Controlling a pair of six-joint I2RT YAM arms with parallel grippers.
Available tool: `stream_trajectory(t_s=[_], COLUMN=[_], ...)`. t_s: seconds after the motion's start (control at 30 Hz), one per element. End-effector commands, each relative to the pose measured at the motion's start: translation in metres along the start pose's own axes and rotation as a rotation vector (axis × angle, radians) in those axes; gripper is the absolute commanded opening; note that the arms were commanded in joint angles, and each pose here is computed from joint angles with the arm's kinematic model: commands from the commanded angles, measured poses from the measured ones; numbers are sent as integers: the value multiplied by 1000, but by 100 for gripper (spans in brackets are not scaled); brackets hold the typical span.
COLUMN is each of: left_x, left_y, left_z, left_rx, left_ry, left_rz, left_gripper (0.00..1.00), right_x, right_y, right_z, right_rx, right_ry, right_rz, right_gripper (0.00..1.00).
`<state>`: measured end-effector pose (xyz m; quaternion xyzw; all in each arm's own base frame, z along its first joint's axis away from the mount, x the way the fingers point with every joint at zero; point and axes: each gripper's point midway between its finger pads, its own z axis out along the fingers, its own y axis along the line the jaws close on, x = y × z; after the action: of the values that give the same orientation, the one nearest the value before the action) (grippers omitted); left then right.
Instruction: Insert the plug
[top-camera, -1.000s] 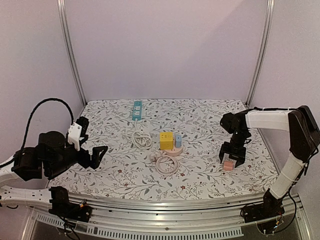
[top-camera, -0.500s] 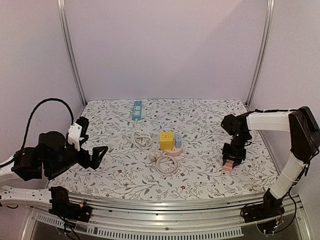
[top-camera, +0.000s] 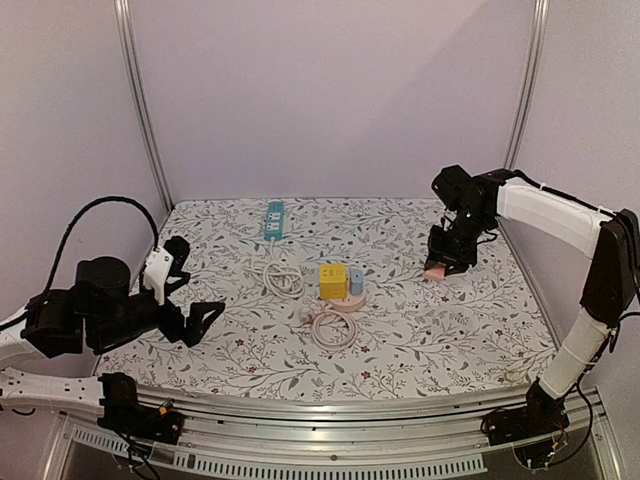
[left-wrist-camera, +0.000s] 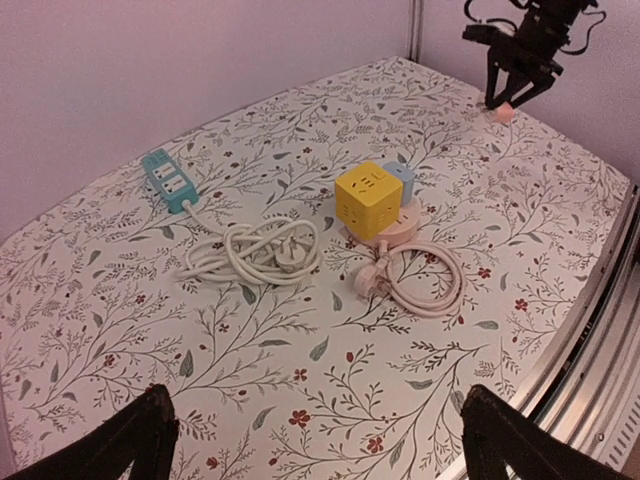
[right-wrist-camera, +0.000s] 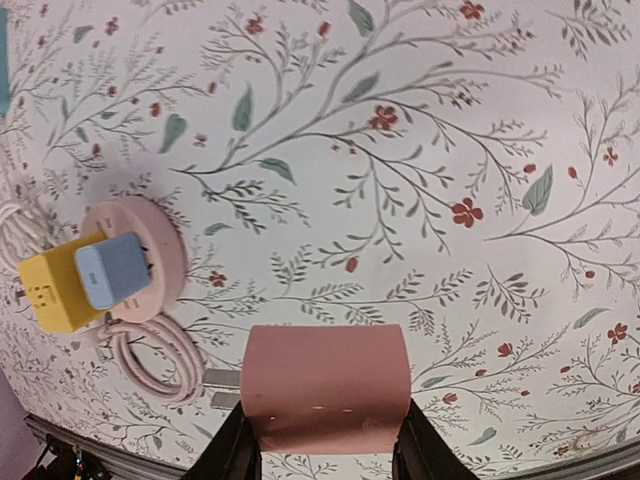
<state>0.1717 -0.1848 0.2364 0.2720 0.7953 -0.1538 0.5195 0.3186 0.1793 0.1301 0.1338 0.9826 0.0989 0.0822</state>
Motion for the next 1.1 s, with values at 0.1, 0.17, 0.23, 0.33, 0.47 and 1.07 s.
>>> stream_trajectory(t_s=[0.1, 0.17, 0.23, 0.33, 0.47, 1.07], left_x=[-43, -50, -56, -63, -65, -80], left_y=[-33, -35, -37, -39, -48, -61], left_z=[-5, -4, -2, 1, 6, 33], left_rx=[137, 135, 133, 123, 163, 391], left_ry=[-19, -25, -30, -36, -47, -22], left_rz=[204, 265, 331, 430, 528, 564], left_gripper=[99, 100, 99, 99, 99, 100], right_x=[4, 7, 12, 19, 24, 45], right_y=[104, 128, 145, 169, 195, 241], right_z=[-67, -79, -84, -86, -86, -88], right_rx=[-204, -264, -312, -382, -439, -563], right_ry=[-47, -49, -32, 5, 25, 43], right_rz=[-217, -252, -276, -323, -396, -497], right_gripper=[12, 12, 12, 12, 12, 12])
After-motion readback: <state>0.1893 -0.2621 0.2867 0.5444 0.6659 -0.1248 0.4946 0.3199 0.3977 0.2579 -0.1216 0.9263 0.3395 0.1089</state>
